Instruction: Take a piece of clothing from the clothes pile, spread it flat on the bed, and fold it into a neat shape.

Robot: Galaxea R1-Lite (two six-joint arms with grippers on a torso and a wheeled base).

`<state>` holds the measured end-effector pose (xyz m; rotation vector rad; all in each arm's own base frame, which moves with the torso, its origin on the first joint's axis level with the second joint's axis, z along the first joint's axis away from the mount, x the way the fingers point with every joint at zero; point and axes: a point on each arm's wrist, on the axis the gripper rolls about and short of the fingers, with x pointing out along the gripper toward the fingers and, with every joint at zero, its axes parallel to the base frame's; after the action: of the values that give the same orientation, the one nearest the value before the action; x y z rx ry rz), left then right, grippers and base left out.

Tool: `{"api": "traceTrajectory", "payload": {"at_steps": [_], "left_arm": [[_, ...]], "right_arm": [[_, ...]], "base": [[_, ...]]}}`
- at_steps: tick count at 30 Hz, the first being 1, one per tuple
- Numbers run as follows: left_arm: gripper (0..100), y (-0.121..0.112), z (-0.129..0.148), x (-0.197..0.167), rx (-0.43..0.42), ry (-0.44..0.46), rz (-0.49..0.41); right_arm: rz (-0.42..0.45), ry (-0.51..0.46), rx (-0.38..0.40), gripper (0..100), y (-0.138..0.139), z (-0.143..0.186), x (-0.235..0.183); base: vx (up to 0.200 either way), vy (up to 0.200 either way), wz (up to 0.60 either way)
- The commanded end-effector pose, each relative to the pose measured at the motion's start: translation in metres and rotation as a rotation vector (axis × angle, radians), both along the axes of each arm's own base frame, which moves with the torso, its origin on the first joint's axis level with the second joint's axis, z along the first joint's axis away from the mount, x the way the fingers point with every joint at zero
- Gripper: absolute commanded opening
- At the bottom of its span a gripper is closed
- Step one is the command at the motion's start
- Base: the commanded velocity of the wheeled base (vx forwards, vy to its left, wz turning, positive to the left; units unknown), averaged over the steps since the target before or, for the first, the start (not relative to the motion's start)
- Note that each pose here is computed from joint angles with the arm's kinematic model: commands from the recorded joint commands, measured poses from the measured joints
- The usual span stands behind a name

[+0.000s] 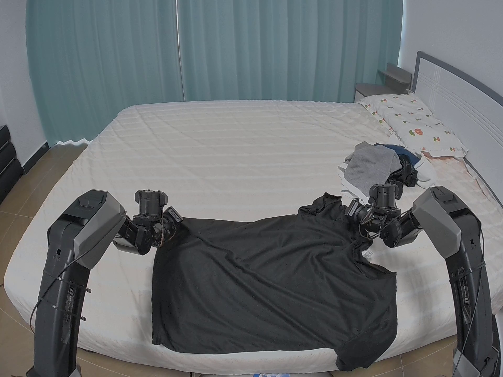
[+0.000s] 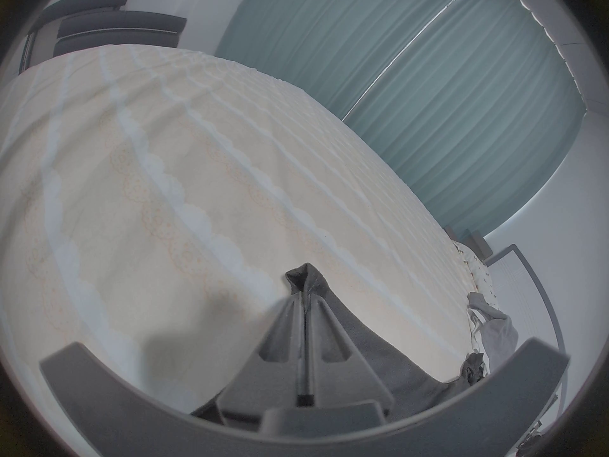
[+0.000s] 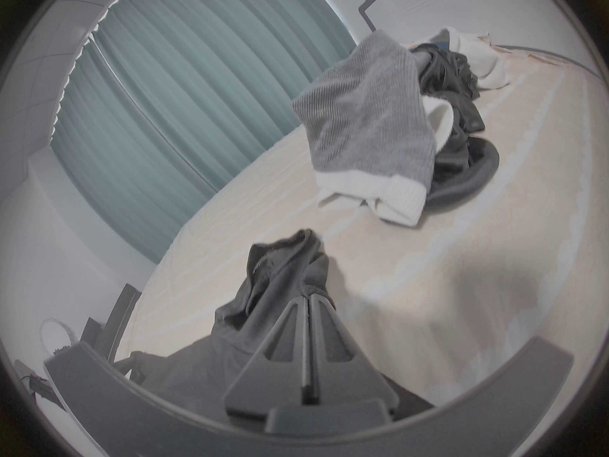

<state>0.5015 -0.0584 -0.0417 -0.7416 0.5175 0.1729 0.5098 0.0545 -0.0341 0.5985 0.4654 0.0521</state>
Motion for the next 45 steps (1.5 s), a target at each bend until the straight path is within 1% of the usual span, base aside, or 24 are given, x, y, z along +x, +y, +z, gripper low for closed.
{"api": "traceTrajectory", "payload": {"at_steps": [1, 2, 4, 5, 6, 10, 14, 17, 19, 23, 28, 37, 38, 39, 42, 45], "left_arm": [[0, 0.003, 0.005, 0.001, -0.004, -0.012, 0.009], [0, 0.003, 0.005, 0.001, -0.003, -0.013, 0.010], [0, 0.004, 0.009, 0.003, -0.003, -0.026, 0.027], [0, 0.004, 0.009, 0.003, -0.002, -0.028, 0.028], [0, 0.005, 0.013, 0.006, -0.010, -0.046, 0.052], [0, 0.011, 0.019, 0.011, -0.035, -0.072, 0.088], [0, 0.018, 0.024, 0.014, -0.056, -0.092, 0.113], [0, 0.019, 0.026, 0.016, -0.067, -0.100, 0.122], [0, 0.019, 0.027, 0.016, -0.069, -0.105, 0.122], [0, 0.022, 0.026, 0.018, -0.071, -0.111, 0.129], [0, 0.019, 0.025, 0.019, -0.073, -0.109, 0.119], [0, 0.014, 0.026, 0.020, -0.074, -0.114, 0.107], [0, 0.014, 0.025, 0.020, -0.074, -0.113, 0.107], [100, 0.014, 0.023, 0.020, -0.073, -0.111, 0.107], [100, 0.014, 0.023, 0.020, -0.073, -0.113, 0.109], [100, 0.015, 0.022, 0.020, -0.073, -0.107, 0.111]], "right_arm": [[-0.034, -0.068, 0.001, 0, -0.003, 0.012, 0.009], [-0.049, -0.102, 0.000, 0, -0.004, 0.017, 0.013], [-0.070, -0.141, -0.003, 0, -0.004, 0.024, 0.018], [-0.071, -0.144, -0.003, 0, -0.004, 0.025, 0.018], [-0.083, -0.176, -0.002, 0, -0.006, 0.033, 0.023], [-0.130, -0.242, -0.005, 0, -0.013, 0.049, 0.031], [-0.193, -0.307, -0.013, 0, -0.022, 0.055, 0.044], [-0.214, -0.327, -0.016, 0, -0.026, 0.055, 0.047], [-0.214, -0.327, -0.016, 0, -0.026, 0.054, 0.048], [-0.214, -0.299, -0.025, 0, -0.026, 0.038, 0.048], [-0.204, -0.268, -0.034, 0, -0.023, 0.019, 0.048], [-0.193, -0.209, -0.051, 0, -0.020, -0.002, 0.045], [-0.192, -0.207, -0.056, 100, -0.020, -0.003, 0.045], [-0.186, -0.203, -0.073, 100, -0.020, -0.006, 0.043], [-0.181, -0.200, -0.088, 100, -0.020, -0.008, 0.041], [-0.177, -0.175, -0.094, 100, -0.020, -0.009, 0.035]], "base": [[0.000, 0.000, 0.00], [0.000, 0.000, 0.00], [0.000, 0.000, 0.00], [0.000, 0.000, 0.00], [0.000, 0.000, 0.00], [0.000, 0.000, 0.00], [0.000, 0.000, 0.00], [0.000, 0.000, 0.00], [0.000, 0.000, 0.00], [0.000, 0.000, 0.00], [0.000, 0.000, 0.00], [0.000, 0.000, 0.00], [0.000, 0.000, 0.00], [0.000, 0.000, 0.00], [0.000, 0.000, 0.00], [0.000, 0.000, 0.00]]}}
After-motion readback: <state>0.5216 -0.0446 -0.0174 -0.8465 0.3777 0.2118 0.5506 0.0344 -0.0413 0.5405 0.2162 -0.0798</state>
